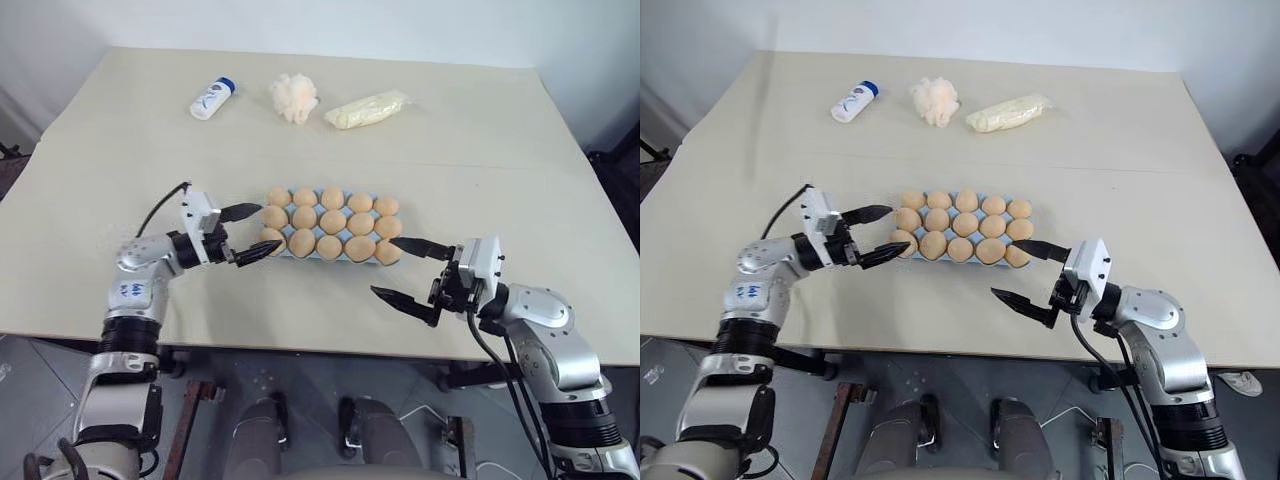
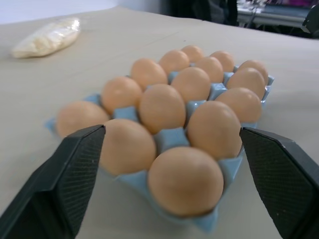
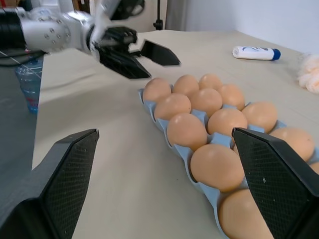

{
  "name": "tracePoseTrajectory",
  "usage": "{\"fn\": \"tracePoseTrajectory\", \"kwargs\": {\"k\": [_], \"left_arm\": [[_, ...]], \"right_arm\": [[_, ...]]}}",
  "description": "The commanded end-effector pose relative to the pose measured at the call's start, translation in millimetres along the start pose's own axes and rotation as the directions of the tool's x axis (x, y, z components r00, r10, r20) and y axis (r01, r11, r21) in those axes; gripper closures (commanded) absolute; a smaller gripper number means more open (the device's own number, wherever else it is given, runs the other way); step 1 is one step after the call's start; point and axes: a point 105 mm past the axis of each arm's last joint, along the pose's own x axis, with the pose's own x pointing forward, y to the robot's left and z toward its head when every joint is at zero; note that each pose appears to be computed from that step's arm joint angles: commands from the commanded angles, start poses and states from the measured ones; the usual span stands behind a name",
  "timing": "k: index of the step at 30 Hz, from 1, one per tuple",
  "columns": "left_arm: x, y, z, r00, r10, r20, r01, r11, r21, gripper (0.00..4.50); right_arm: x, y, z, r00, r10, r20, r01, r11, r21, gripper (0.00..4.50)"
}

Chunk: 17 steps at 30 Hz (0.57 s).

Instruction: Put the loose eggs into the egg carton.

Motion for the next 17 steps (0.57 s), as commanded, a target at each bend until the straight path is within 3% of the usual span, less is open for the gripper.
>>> {"fn": "tracePoseTrajectory", "kwargs": {"k": [1, 4, 8, 12, 17], "left_arm": [[-38, 3, 6, 0.999, 0.026, -0.035, -0.025, 0.999, 0.025, 0.03], [-70, -1, -12, 0.986, 0.049, -0.162, -0.045, 0.999, 0.030, 0.03], [-98, 2, -24, 0.963, 0.136, -0.231, -0.126, 0.990, 0.058, 0.03], [-101, 10, -18, 0.955, 0.241, -0.176, -0.224, 0.969, 0.107, 0.03], [-91, 3, -12, 0.957, 0.253, -0.142, -0.233, 0.962, 0.145, 0.03]], "right_arm": [[-12, -7, 7, 1.000, -0.013, -0.011, 0.013, 0.999, -0.043, 0.00], [-19, -16, 5, 0.999, -0.021, -0.029, 0.020, 0.999, -0.042, 0.00], [-24, -25, 2, 0.998, -0.038, -0.045, 0.036, 0.998, -0.046, 0.00], [-27, -35, -2, 0.997, -0.062, -0.047, 0.060, 0.997, -0.040, 0.00], [-31, -46, -5, 0.994, -0.100, -0.049, 0.098, 0.994, -0.049, 0.00]]}}
